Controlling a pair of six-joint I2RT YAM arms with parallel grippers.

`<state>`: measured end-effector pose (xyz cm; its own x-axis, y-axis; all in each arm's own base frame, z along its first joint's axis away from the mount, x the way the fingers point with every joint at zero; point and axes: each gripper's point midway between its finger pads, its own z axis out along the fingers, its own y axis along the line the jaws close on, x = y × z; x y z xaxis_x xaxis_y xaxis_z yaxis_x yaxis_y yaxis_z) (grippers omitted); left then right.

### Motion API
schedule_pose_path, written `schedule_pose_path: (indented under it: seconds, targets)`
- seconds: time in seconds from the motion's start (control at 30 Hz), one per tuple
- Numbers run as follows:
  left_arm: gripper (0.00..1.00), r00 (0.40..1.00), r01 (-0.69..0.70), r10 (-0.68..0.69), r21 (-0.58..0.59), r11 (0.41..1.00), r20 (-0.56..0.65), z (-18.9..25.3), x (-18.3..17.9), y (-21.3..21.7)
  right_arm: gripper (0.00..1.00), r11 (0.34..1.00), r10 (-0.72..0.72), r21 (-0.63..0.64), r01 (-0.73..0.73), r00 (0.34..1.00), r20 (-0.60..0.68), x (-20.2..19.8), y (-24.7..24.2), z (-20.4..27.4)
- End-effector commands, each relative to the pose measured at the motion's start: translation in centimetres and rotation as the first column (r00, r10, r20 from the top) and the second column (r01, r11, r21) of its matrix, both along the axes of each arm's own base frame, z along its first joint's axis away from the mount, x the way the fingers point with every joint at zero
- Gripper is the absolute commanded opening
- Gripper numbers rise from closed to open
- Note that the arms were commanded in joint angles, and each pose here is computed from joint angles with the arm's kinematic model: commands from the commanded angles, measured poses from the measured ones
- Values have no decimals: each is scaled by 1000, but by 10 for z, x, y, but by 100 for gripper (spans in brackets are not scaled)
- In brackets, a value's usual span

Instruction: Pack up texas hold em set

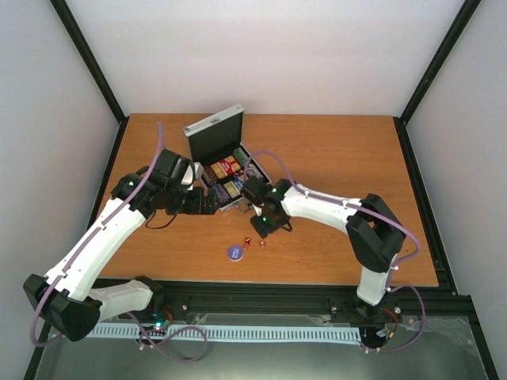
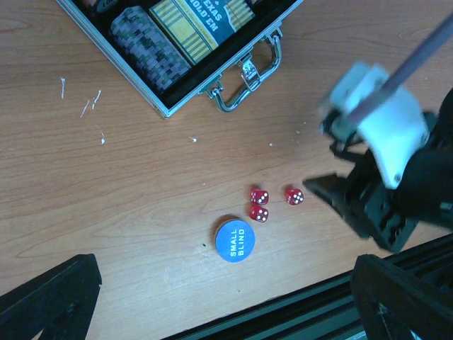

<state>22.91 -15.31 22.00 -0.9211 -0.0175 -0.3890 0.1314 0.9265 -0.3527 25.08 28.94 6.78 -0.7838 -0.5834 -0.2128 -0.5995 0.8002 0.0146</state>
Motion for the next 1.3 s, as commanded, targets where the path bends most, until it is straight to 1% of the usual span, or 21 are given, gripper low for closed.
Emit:
schedule_pose_path:
  seconds: [0.0,0.27,0.43,0.7,0.87,0.93,1.0,1.1,1.17,1.27]
  targets:
    - [100,998,-3,6,-38,999,60,19,4,-1,52,999,-19,49,22,998,-55,-32,2,-3]
    - [100,999,-10,11,-35,999,47,15,-1,2,51,999,20,51,-16,996,-88,-49,17,-18]
    - [100,999,-17,19,-34,999,48,15,-3,4,49,1000,23,19,-21,993,-119,-58,16,-34]
    - [100,998,-19,20,-33,999,52,16,-5,5,43,1000,0,-23,-3,992,-129,-59,9,-50]
    - [100,998,-16,18,-32,999,53,17,-5,5,34,1000,-8,-29,4,991,-133,-59,8,-57]
    - [100,999,-16,17,-30,999,51,16,-5,5,28,999,-10,-32,6,991,-135,-59,8,-58]
    - [100,999,-15,16,-29,999,52,16,-6,6,19,999,-16,-38,11,991,-133,-59,8,-58]
    - [100,998,-13,15,-30,999,55,18,-6,6,10,999,-22,-50,16,993,-116,-55,6,-53]
    - [100,998,-13,15,-32,999,58,18,-7,6,7,998,-25,-56,20,995,-92,-50,6,-46]
    - [100,998,-10,12,-36,999,61,20,-7,6,6,998,-26,-52,24,998,-49,-40,9,-30]
